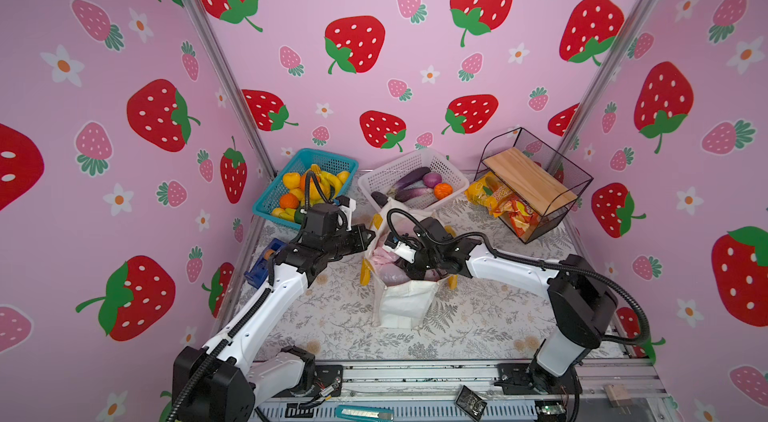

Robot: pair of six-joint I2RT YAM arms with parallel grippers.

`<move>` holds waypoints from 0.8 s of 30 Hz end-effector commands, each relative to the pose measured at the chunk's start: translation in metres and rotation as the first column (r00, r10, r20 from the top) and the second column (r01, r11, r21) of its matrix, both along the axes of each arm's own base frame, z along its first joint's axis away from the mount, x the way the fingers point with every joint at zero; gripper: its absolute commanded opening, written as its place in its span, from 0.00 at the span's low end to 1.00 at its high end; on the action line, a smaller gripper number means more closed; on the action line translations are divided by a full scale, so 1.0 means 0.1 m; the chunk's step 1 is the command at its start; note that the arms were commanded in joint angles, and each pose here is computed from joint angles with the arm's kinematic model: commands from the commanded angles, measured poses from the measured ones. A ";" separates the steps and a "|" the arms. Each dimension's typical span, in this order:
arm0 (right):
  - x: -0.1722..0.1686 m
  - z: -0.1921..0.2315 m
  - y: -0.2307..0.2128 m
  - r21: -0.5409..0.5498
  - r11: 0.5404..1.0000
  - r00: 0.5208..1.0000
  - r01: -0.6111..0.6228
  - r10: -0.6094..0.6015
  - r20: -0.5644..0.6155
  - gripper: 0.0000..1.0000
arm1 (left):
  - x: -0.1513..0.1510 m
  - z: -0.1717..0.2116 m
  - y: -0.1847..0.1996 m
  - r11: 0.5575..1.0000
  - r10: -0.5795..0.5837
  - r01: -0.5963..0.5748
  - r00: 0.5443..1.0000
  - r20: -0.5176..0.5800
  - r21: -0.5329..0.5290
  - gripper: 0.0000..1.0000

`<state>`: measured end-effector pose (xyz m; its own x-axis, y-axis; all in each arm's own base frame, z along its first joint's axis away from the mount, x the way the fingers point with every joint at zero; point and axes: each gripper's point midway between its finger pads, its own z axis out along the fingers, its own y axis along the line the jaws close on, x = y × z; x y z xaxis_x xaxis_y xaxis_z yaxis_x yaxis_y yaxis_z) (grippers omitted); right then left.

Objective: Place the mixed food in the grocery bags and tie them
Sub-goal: 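Lower the pink bag into the white tote and open the right gripper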

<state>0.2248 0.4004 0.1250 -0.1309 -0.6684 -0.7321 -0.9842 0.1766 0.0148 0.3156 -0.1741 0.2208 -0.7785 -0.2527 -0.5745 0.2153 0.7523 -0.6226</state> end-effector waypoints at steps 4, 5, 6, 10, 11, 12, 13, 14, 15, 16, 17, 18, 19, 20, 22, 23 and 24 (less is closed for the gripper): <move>-0.07 0.76 -0.12 0.147 0.989 0.997 0.005 -0.017 0.077 0.51 | 0.03 0.03 0.03 1.000 0.016 -0.016 1.000 0.027 0.000 0.00; -0.07 0.87 -0.15 0.172 0.985 0.996 0.010 -0.025 0.083 0.51 | 0.03 0.02 0.03 1.000 0.015 -0.015 1.000 0.027 0.001 0.00; -0.06 0.96 -0.20 0.195 0.980 0.995 0.024 -0.041 0.086 0.56 | 0.03 0.02 0.03 1.000 0.013 -0.013 1.000 0.027 0.002 0.00; 0.05 1.20 -0.45 0.254 0.961 0.986 0.112 -0.139 0.092 0.60 | 0.02 0.02 0.03 1.000 0.012 -0.012 1.000 0.029 0.005 0.00; 0.13 1.20 -0.52 0.251 0.955 0.979 0.157 -0.184 0.089 0.60 | 0.02 0.02 0.03 1.000 0.012 -0.013 1.000 0.029 0.004 0.00; 0.21 1.16 -0.59 0.239 0.950 0.970 0.202 -0.227 0.084 0.60 | 0.01 0.03 0.03 1.000 0.012 -0.012 0.999 0.030 0.004 0.00; 0.31 1.11 -0.67 0.218 0.942 0.958 0.254 -0.277 0.080 0.59 | 0.01 0.02 0.04 1.000 0.012 -0.012 0.999 0.031 0.004 0.00; 0.41 1.03 -0.74 0.184 0.933 0.942 0.308 -0.326 0.077 0.58 | 0.01 0.03 0.04 1.000 0.012 -0.012 0.999 0.033 0.004 0.00; 0.48 0.95 -0.78 0.150 0.927 0.930 0.344 -0.359 0.081 0.56 | 0.00 0.04 0.04 1.000 0.012 -0.012 0.999 0.034 0.002 0.00; 0.54 0.86 -0.80 0.111 0.921 0.920 0.374 -0.383 0.084 0.53 | 0.00 0.04 0.03 1.000 0.010 -0.010 0.999 0.034 0.001 0.00; 0.58 0.78 -0.81 0.077 0.917 0.914 0.391 -0.397 0.086 0.51 | 0.00 0.04 0.03 1.000 0.008 -0.008 0.999 0.035 0.000 0.00; 0.57 0.69 -0.78 0.053 0.919 0.916 0.391 -0.394 0.073 0.46 | 0.00 0.04 0.02 1.000 0.006 -0.006 0.999 0.034 -0.002 0.00; 0.54 0.62 -0.72 0.045 0.926 0.925 0.374 -0.376 0.055 0.41 | 0.00 0.04 0.02 1.000 0.003 -0.002 1.000 0.031 -0.005 0.00; 0.51 0.57 -0.64 0.044 0.934 0.934 0.354 -0.355 0.038 0.38 | 0.00 0.03 0.01 1.000 0.001 0.000 1.000 0.029 -0.006 0.00; 0.43 0.45 -0.47 0.048 0.949 0.950 0.312 -0.312 -0.002 0.30 | 0.00 0.01 -0.01 1.000 -0.010 0.010 1.000 0.021 -0.012 0.00; 0.39 0.40 -0.38 0.049 0.955 0.956 0.294 -0.293 -0.019 0.26 | 0.00 0.01 -0.02 1.000 -0.012 0.012 1.000 0.019 -0.013 0.00; 0.35 0.34 -0.29 0.050 0.961 0.962 0.272 -0.270 -0.039 0.23 | 0.00 -0.01 -0.02 1.000 -0.015 0.015 1.000 0.014 -0.014 0.00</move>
<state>0.2720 0.3489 0.1589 -0.3276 -0.5731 -0.7511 -0.8748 0.4843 0.0121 0.3166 -0.1740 0.2213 -0.7725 -0.2546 -0.5818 0.2200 0.7521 -0.6212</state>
